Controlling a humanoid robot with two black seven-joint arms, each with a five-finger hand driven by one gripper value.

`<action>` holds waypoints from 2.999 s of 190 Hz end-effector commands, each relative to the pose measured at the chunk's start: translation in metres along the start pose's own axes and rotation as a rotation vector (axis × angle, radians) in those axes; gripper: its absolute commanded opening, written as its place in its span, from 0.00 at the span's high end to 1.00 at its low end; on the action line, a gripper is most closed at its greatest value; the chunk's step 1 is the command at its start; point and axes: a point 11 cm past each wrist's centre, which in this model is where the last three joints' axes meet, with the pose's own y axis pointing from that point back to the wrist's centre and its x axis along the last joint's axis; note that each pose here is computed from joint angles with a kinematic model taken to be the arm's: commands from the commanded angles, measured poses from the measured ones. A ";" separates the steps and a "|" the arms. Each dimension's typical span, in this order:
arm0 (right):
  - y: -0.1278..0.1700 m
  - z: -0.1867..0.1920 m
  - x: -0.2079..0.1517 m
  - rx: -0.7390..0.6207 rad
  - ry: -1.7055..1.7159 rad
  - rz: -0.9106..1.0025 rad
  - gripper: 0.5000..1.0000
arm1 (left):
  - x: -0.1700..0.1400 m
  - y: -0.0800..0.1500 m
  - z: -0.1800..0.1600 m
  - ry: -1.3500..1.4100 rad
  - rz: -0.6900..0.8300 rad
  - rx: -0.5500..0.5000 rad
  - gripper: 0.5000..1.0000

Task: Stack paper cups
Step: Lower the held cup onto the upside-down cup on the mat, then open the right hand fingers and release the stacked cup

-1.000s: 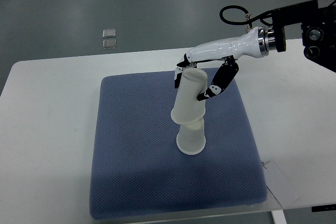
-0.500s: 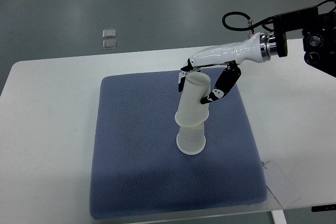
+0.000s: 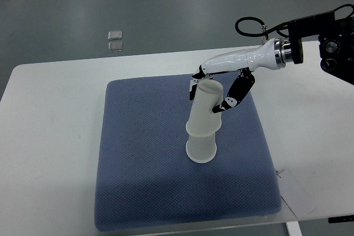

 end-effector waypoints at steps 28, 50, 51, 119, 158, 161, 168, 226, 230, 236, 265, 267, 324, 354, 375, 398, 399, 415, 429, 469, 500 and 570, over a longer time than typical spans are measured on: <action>-0.004 0.004 -0.007 -0.006 0.002 0.014 1.00 | 0.000 0.000 0.000 0.000 0.000 0.000 0.00; -0.005 0.005 -0.009 -0.005 0.000 0.025 1.00 | 0.000 0.000 0.000 0.000 0.000 0.000 0.00; -0.005 0.005 -0.009 -0.007 0.001 0.025 1.00 | 0.000 0.000 0.000 0.000 0.000 0.000 0.00; -0.003 0.007 -0.011 -0.002 -0.011 0.022 0.96 | 0.000 0.000 0.000 0.001 0.000 0.000 0.00; 0.000 0.007 -0.013 -0.004 -0.025 -0.007 0.48 | 0.000 0.000 0.000 0.000 0.000 0.000 0.00; 0.000 0.008 -0.014 -0.005 -0.028 -0.013 0.45 | 0.000 0.000 0.000 0.000 0.000 0.000 0.00; 0.000 0.007 -0.015 -0.003 -0.033 -0.022 0.41 | 0.000 0.000 0.000 0.001 0.000 0.000 0.00; 0.002 0.006 -0.014 -0.002 -0.041 -0.039 0.29 | 0.000 0.000 0.000 0.001 0.000 0.000 0.00; 0.002 0.006 -0.013 0.000 -0.040 -0.037 0.28 | 0.000 0.000 0.000 0.000 0.000 0.000 0.00; 0.002 0.005 -0.012 0.001 -0.038 -0.035 0.28 | 0.000 0.000 0.000 0.000 0.000 0.000 0.00; 0.006 0.006 -0.008 -0.007 -0.033 -0.027 0.26 | 0.000 0.000 0.000 0.000 0.000 0.000 0.00; 0.006 0.006 -0.008 -0.007 -0.032 -0.026 0.25 | 0.000 0.000 0.000 0.001 0.000 0.000 0.00; 0.014 0.004 0.004 -0.016 -0.012 -0.002 0.24 | 0.000 0.000 0.000 0.000 0.000 0.000 0.00; 0.017 0.002 0.011 -0.016 -0.004 0.017 0.24 | 0.000 0.000 0.000 0.001 0.000 0.000 0.00; 0.021 0.004 0.012 -0.026 -0.003 0.022 0.24 | 0.000 0.000 0.000 0.000 0.000 0.000 0.00; 0.022 0.005 0.012 -0.029 -0.002 0.022 0.24 | 0.000 0.000 0.000 0.000 0.000 0.000 0.00; 0.022 0.005 0.013 -0.030 -0.004 0.023 0.24 | 0.000 0.000 0.000 0.001 0.000 0.000 0.00; 0.024 0.008 0.012 -0.039 -0.006 0.025 0.24 | 0.000 0.000 0.000 0.001 0.000 0.000 0.00; 0.026 0.011 0.012 -0.048 -0.010 0.026 0.24 | 0.000 0.000 0.000 0.000 0.000 0.000 0.00; 0.028 0.015 0.010 -0.058 -0.017 0.025 0.24 | 0.000 0.000 0.000 0.001 0.000 0.000 0.00; 0.027 0.017 0.007 -0.063 -0.022 0.017 0.24 | 0.000 0.000 0.000 0.000 0.000 0.000 0.00; 0.028 0.024 0.000 -0.081 -0.036 0.002 0.24 | 0.000 0.000 0.000 0.000 0.000 0.000 0.00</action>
